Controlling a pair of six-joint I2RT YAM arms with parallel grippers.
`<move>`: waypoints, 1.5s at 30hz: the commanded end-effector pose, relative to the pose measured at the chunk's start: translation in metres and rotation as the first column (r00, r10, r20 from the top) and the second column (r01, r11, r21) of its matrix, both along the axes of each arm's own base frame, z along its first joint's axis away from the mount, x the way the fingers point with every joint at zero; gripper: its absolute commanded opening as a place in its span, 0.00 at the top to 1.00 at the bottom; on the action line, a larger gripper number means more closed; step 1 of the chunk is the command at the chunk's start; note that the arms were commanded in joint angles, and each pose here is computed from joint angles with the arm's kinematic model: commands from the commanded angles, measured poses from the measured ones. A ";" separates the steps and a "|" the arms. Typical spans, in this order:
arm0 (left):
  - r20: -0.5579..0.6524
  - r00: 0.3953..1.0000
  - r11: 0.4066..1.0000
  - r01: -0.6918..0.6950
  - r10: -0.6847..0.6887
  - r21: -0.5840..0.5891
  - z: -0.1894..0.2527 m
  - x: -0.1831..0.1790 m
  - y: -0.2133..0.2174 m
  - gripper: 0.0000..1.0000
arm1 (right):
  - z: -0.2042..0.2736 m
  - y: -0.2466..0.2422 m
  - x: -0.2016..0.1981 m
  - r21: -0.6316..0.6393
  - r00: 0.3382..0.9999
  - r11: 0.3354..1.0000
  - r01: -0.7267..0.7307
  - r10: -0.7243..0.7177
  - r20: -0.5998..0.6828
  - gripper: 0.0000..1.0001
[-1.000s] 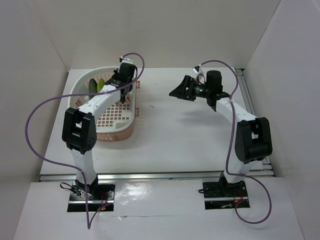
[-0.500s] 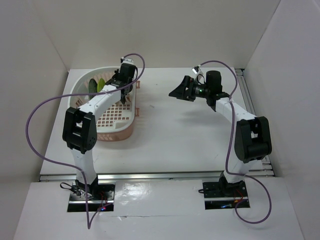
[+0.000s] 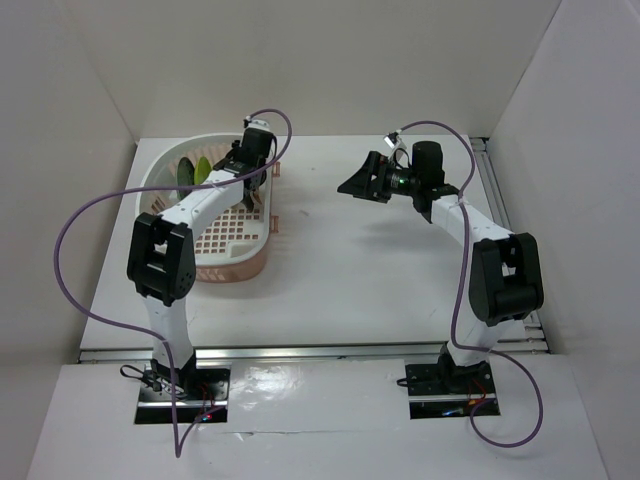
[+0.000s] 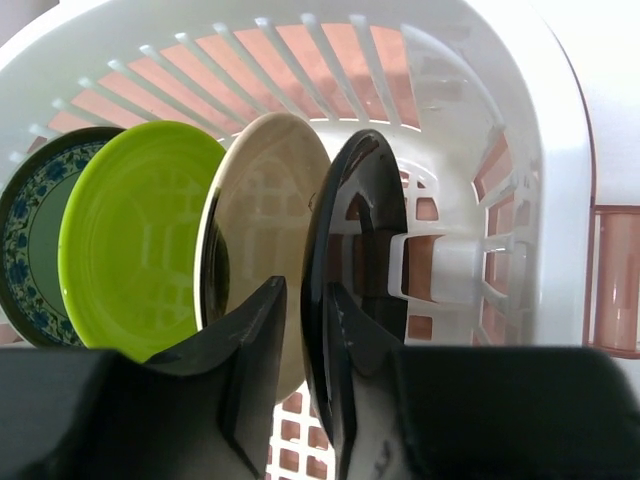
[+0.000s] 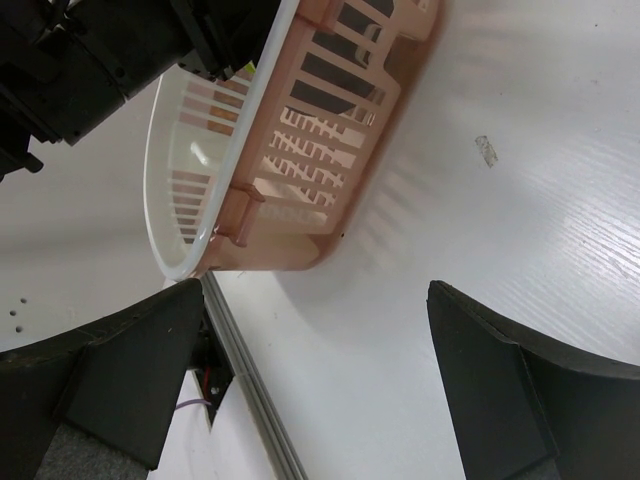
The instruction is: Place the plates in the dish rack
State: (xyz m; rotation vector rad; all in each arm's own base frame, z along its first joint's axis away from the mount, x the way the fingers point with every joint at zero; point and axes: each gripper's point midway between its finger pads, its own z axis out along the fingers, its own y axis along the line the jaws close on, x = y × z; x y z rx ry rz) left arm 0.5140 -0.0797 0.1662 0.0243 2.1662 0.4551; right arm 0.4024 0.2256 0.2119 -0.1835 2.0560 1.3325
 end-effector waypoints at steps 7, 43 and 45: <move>0.024 1.000 1.000 -0.006 0.006 -0.027 0.002 0.007 -0.005 0.60 | 0.029 0.007 0.004 0.029 0.994 0.999 -0.037 0.034 0.102 0.00; 0.116 0.993 0.995 0.009 0.002 -0.099 0.057 0.009 -0.011 0.49 | 0.028 0.009 0.005 0.038 0.994 0.998 -0.044 0.040 0.103 0.00; 0.131 0.991 0.995 0.015 -0.002 -0.097 0.066 0.009 -0.011 0.49 | 0.025 0.009 0.006 0.036 0.995 0.998 -0.044 0.040 0.094 0.00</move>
